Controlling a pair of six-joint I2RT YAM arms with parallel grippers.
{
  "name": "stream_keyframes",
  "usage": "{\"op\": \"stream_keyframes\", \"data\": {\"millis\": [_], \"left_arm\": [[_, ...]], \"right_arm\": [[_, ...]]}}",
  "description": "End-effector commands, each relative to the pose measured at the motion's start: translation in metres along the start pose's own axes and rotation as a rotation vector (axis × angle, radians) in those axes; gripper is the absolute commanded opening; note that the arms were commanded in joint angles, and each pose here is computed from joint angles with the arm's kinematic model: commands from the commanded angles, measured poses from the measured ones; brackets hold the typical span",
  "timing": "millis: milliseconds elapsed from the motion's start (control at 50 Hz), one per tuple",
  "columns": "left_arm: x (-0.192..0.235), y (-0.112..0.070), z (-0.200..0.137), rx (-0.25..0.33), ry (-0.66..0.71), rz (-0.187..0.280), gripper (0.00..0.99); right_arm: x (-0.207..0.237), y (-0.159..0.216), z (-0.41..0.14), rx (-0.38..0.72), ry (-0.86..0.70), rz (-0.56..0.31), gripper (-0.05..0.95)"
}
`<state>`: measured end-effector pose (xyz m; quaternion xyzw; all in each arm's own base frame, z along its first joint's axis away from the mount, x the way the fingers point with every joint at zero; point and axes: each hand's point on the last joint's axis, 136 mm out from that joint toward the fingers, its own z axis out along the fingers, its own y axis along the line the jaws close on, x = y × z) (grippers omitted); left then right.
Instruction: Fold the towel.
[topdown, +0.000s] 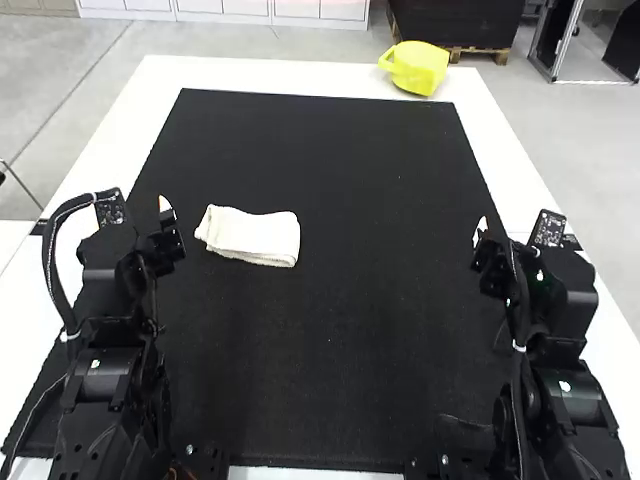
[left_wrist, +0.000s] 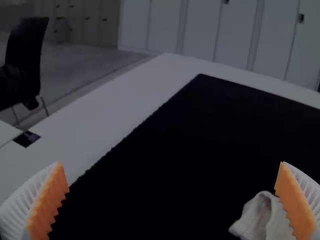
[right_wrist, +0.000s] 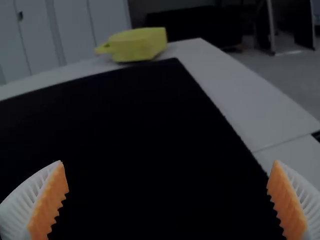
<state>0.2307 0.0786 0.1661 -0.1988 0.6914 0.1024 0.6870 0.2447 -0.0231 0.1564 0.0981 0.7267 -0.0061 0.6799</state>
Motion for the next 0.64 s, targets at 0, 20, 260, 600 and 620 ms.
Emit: {"op": "stream_keyframes", "data": {"millis": [0,20,260,600,620], "left_arm": [[-0.001,-0.002,0.0,0.01,-0.006,-0.08,0.969],[-0.003,-0.003,0.0,0.015,-0.015,-0.074,0.969],[-0.017,-0.028,-0.003,0.137,-0.086,0.245,0.969],[-0.008,-0.055,-0.01,0.283,-0.064,0.244,0.969],[-0.008,-0.056,-0.01,0.287,-0.064,0.244,0.969]], "right_arm": [[0.001,0.0,0.0,-0.006,-0.001,0.017,0.92],[0.001,0.001,0.0,-0.008,-0.002,0.017,0.92],[0.001,0.001,0.0,-0.008,-0.001,0.016,0.92],[0.001,0.001,0.0,-0.008,-0.001,0.016,0.92],[0.001,0.0,0.0,-0.007,-0.002,0.017,0.92]]}}
